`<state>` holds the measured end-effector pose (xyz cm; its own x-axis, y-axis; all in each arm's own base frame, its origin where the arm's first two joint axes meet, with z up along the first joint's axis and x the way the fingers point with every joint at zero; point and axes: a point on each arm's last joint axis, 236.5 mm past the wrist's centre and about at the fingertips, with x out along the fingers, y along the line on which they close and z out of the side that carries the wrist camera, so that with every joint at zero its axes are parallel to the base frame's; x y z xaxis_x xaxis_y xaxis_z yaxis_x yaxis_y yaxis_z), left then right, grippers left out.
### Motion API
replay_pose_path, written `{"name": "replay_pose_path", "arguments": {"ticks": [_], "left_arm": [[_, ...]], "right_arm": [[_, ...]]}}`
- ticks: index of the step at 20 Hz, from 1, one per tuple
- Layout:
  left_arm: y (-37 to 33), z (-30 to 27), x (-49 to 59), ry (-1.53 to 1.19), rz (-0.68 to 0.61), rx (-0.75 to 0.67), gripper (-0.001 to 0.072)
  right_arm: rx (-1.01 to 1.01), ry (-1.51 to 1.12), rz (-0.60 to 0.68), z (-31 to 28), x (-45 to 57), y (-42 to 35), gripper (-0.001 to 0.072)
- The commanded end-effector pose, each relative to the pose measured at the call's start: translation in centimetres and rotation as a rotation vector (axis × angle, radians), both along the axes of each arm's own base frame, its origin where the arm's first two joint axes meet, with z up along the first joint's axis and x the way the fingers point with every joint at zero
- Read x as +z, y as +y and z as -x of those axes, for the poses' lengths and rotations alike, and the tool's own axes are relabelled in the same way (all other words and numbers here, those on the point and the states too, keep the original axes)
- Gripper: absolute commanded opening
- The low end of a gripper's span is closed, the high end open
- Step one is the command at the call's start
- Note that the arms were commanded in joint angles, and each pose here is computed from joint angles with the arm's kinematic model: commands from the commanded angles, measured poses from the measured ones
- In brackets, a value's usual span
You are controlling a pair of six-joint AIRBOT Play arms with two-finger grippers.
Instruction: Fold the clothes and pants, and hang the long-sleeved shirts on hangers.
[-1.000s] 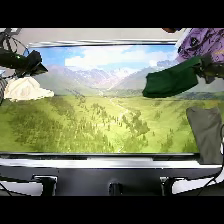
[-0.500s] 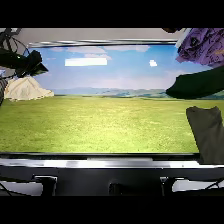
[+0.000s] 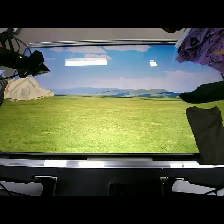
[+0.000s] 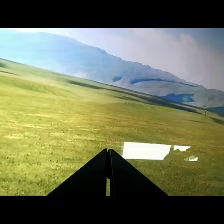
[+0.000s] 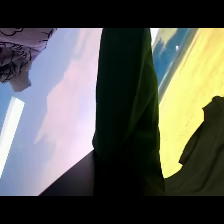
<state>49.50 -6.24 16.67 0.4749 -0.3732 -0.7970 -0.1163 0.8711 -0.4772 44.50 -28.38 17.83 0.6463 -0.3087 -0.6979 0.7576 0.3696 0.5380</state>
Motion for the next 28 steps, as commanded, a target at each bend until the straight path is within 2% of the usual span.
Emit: {"name": "replay_pose_path", "arguments": {"ticks": [1, 10, 15, 21, 24, 28], "left_arm": [[0.0, 0.0, 0.0, 0.0, -0.001, -0.001, 0.0019], [0.0, 0.4, -0.2, 0.015, -0.004, -0.01, 0.0019], [0.0, 0.4, -0.2, 0.014, -0.005, -0.009, 0.0019], [0.0, 0.4, -0.2, 0.014, -0.005, -0.009, 0.0019], [0.0, 0.4, -0.2, 0.015, -0.005, -0.009, 0.0019], [0.0, 0.4, -0.2, 0.015, -0.005, -0.009, 0.0019]], "right_arm": [[-0.074, 0.079, 0.015, 3.0, 0.3, -0.6, 0.0023], [-0.12, 0.364, -0.083, 9.5, -2.9, 1.4, 0.0025], [-0.067, 0.61, -0.1, 14.3, -6.6, 2.4, 0.0025], [-0.112, 0.804, -0.01, 20.4, -11.0, 1.6, 0.0025], [-0.102, 0.905, -0.044, 22.8, -13.8, 2.5, 0.0025], [-0.107, 1.021, -0.02, 25.4, -15.5, 2.3, 0.0025]]}}
